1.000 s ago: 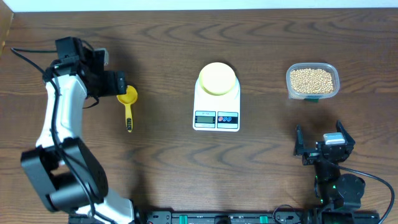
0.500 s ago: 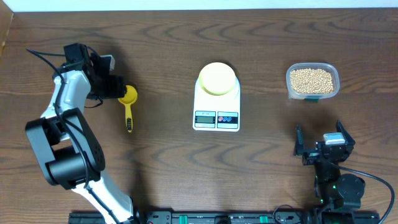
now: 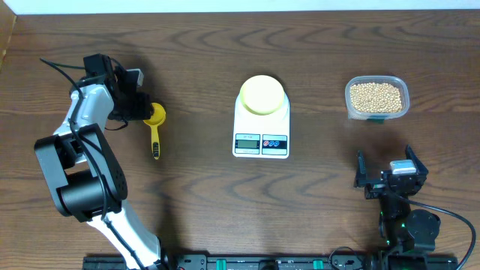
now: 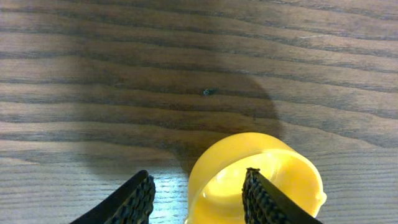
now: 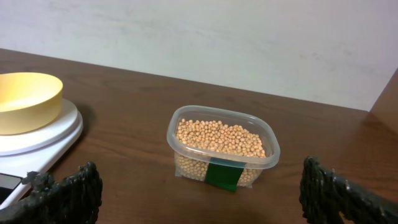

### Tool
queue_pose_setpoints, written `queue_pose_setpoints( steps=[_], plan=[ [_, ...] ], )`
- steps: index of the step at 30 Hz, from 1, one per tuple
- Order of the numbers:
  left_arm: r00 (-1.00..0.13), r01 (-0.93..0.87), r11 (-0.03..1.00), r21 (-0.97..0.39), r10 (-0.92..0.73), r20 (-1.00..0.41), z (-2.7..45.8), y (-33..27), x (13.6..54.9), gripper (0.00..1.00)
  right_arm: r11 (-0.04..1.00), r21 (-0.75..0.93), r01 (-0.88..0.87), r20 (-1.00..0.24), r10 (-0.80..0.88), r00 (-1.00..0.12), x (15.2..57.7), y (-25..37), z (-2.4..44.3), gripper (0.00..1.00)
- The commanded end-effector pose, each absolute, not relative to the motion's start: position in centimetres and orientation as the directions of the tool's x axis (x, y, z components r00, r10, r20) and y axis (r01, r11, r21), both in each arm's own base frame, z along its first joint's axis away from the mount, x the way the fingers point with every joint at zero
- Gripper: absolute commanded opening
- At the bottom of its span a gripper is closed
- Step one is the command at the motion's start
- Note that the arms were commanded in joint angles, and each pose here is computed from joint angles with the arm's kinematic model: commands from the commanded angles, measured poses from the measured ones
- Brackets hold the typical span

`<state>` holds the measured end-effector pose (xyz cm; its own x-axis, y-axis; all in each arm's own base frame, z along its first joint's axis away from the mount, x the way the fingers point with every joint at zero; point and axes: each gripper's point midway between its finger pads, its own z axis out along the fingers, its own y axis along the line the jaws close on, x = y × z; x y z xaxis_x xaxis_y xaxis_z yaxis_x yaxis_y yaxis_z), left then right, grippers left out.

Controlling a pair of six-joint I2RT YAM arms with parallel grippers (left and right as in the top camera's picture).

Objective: Scoop item into bowl and weigh 50g on scale
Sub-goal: 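Reach the left gripper down to the yellow scoop's bowl and grasp it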

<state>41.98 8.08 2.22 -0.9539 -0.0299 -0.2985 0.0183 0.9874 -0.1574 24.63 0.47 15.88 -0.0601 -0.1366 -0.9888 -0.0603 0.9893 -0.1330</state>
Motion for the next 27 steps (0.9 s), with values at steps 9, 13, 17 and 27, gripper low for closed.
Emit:
queue_pose_setpoints(
  steps=[9,13,17,27],
  plan=[
    [-0.956,0.031,0.985,-0.17,-0.021,-0.294,1.1,7.5,42.0,0.44,0.99,-0.124,-0.061,-0.99,-0.127,-0.06,24.6,0.5,15.8,0.99],
    [-0.96,0.028,0.984,-0.175,-0.022,-0.28,0.4,7.4,41.7,0.44,0.99,-0.124,-0.061,-0.99,-0.127,-0.06,24.6,0.5,15.8,0.99],
    [-0.964,0.026,0.983,-0.179,-0.023,-0.267,-0.2,7.3,41.5,0.44,0.99,-0.123,-0.061,-0.99,-0.127,-0.06,24.6,0.5,15.8,0.99],
    [-0.964,0.026,0.983,-0.179,-0.023,-0.265,-0.9,7.4,41.7,0.27,0.99,-0.123,-0.061,-0.99,-0.127,-0.06,24.6,0.5,15.8,0.99]
  ],
)
